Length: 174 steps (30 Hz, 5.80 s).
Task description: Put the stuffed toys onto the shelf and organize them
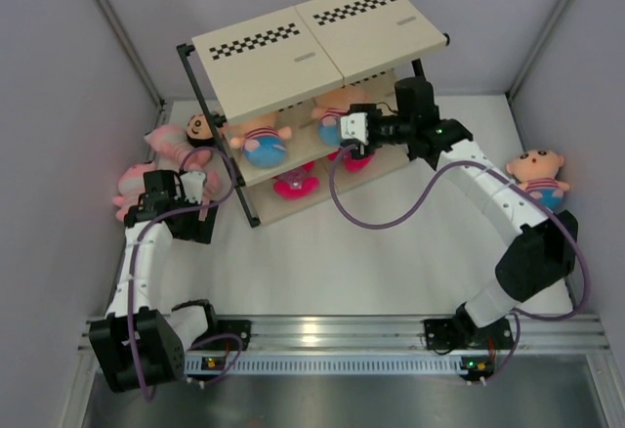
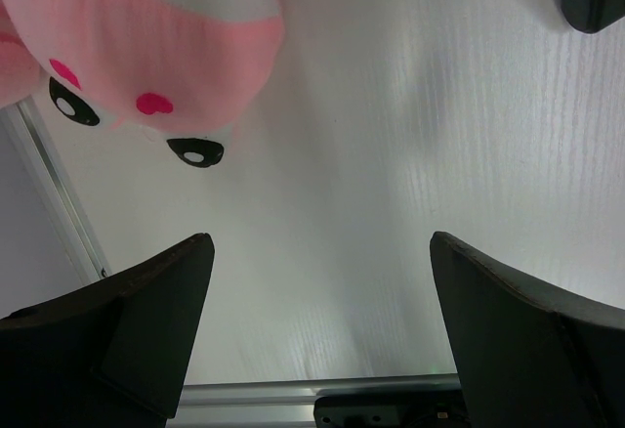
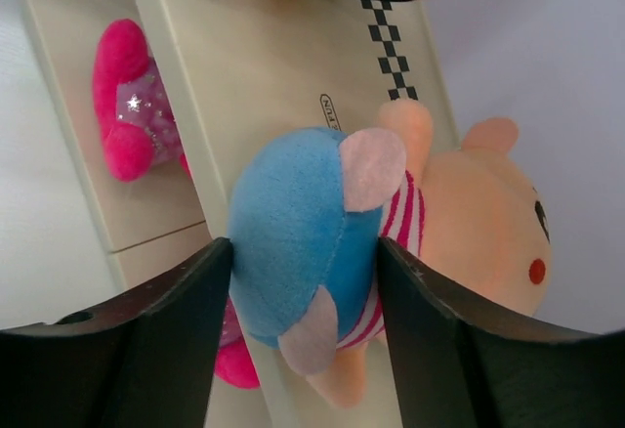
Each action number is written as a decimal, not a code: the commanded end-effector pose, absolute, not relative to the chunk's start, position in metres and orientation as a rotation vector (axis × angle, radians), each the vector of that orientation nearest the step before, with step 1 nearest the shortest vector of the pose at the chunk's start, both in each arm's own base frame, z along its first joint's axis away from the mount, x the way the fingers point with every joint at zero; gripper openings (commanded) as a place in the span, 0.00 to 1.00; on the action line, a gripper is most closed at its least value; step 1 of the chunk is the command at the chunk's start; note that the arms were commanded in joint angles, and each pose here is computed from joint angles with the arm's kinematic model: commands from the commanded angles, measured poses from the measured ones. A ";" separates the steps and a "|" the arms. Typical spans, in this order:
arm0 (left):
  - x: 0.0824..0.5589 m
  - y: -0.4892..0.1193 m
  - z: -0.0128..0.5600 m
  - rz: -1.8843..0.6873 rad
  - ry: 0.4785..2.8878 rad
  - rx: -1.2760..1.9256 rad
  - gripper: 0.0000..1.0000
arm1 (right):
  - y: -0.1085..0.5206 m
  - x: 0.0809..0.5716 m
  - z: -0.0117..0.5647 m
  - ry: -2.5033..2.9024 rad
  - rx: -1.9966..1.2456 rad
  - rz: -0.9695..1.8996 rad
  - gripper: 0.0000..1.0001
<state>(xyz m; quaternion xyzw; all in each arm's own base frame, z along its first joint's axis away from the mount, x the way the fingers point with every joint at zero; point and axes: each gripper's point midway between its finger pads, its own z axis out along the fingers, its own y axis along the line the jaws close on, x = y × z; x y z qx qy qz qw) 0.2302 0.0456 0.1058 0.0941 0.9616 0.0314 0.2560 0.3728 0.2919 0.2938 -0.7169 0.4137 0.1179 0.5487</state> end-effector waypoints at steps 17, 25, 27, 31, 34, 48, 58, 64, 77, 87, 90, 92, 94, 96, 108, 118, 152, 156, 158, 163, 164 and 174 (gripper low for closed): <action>0.237 0.048 0.117 0.113 2.555 0.260 0.98 | 0.263 0.315 0.427 1.153 -0.937 0.474 0.86; 0.241 0.051 0.117 0.120 2.572 0.241 0.99 | 0.227 0.349 0.375 1.606 0.020 0.794 0.72; 0.241 0.050 0.116 0.121 2.575 0.242 0.98 | 0.228 0.354 0.365 1.618 0.099 0.824 0.72; 0.239 0.050 0.116 0.122 2.573 0.242 0.99 | 0.244 0.372 0.364 1.642 0.128 0.868 0.72; 0.240 0.050 0.117 0.125 2.570 0.245 0.99 | 0.250 0.384 0.354 1.675 0.131 0.850 0.72; 0.239 0.052 0.116 0.132 2.575 0.245 0.99 | 0.294 0.399 0.332 1.720 -0.035 0.956 0.20; 0.238 0.053 0.114 0.142 2.579 0.249 0.99 | 0.320 0.392 0.335 1.674 -0.529 0.895 0.00; 0.236 0.053 0.112 0.144 2.587 0.253 0.99 | 0.303 0.384 0.334 1.653 -0.624 0.831 0.00; 0.235 0.052 0.110 0.136 2.588 0.268 0.99 | 0.263 0.381 0.356 1.555 -0.675 0.571 0.48; 0.238 0.053 0.114 0.140 2.580 0.261 0.98 | 0.278 0.337 0.389 1.063 -1.141 0.261 0.65; 0.237 0.053 0.113 0.142 2.586 0.260 0.99 | 0.292 0.343 0.391 1.033 -1.189 0.217 0.65; 0.238 0.054 0.113 0.149 2.585 0.260 0.99 | 0.307 0.345 0.384 1.038 -1.218 0.203 0.65; 0.237 0.054 0.113 0.150 2.586 0.258 0.99 | 0.318 0.352 0.382 1.032 -1.242 0.150 0.65; 0.237 0.054 0.113 0.151 2.587 0.262 0.99 | 0.331 0.350 0.382 1.005 -1.270 0.125 0.65; 0.235 0.055 0.110 0.157 2.595 0.264 0.99 | 0.350 0.391 0.361 1.116 -1.304 -0.041 0.64; 0.236 0.056 0.113 0.165 2.588 0.270 0.99 | 0.320 0.398 0.326 1.242 -1.417 -0.186 0.17; 0.245 0.075 0.142 0.301 2.574 0.316 0.98 | 0.307 0.361 0.316 0.338 -2.020 0.134 0.00; 0.247 0.077 0.145 0.318 2.572 0.323 0.99 | 0.308 0.365 0.301 0.297 -2.054 0.119 0.00; 0.248 0.077 0.146 0.313 2.568 0.324 0.99 | 0.310 0.378 0.298 0.295 -2.051 0.088 0.00; 0.250 0.075 0.143 0.297 2.579 0.319 0.99 | 0.316 0.411 0.306 0.266 -2.006 -0.017 0.00; 0.249 0.076 0.143 0.300 2.581 0.318 0.99 | 0.318 0.412 0.305 0.262 -1.999 -0.010 0.00; 0.252 0.074 0.140 0.276 2.589 0.317 0.99 | 0.312 0.402 0.325 0.237 -1.949 -0.056 0.47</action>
